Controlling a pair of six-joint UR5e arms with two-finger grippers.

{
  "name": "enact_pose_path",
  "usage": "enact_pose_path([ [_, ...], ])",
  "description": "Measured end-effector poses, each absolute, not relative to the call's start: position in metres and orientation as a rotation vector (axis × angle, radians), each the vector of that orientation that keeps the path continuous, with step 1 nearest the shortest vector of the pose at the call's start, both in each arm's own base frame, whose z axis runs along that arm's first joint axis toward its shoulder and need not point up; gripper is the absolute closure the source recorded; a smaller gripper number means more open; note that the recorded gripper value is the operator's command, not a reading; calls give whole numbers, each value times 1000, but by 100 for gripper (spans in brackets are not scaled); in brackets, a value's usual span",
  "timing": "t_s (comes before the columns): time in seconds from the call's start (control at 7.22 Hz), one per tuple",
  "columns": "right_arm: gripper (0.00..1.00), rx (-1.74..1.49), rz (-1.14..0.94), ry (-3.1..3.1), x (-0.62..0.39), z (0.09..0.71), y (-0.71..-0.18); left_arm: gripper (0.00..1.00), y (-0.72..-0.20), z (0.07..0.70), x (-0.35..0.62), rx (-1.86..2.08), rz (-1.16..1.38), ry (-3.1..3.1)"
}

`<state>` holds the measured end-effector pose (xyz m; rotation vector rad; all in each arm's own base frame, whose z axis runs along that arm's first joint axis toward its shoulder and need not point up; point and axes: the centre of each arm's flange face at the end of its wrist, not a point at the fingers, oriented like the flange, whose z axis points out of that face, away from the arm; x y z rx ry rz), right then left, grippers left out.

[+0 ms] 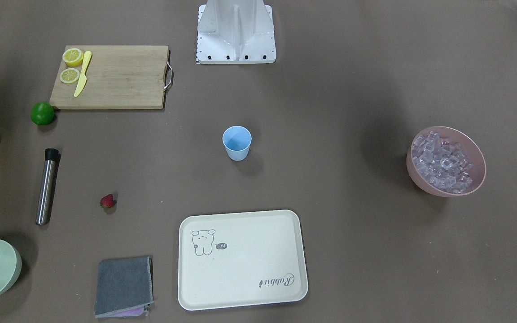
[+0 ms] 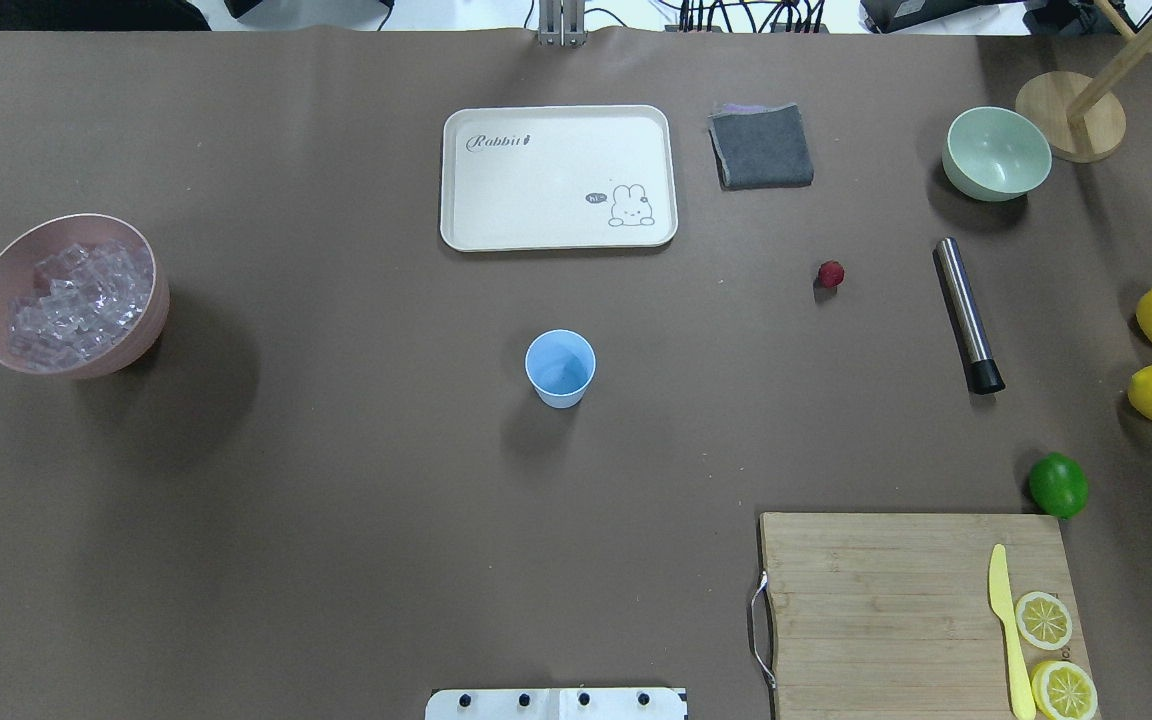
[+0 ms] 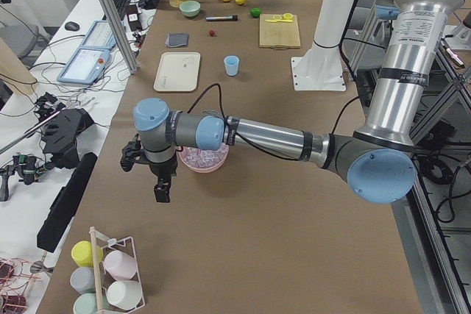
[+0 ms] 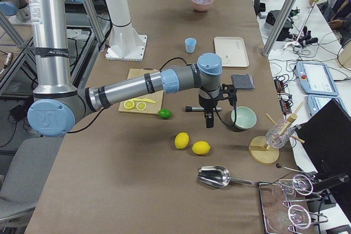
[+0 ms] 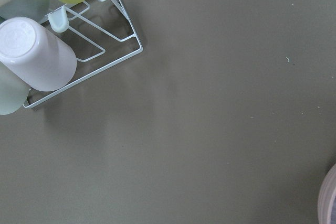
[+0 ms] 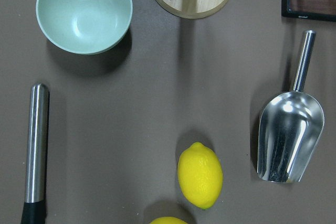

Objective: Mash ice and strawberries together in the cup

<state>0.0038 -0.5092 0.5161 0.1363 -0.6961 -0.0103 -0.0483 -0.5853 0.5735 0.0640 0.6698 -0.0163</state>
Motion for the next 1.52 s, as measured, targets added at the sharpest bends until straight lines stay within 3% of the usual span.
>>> enact_pose_path([
  [1.52,0,134,3,-713,3,511,-506,2,-591,547,-46,137,20,582],
])
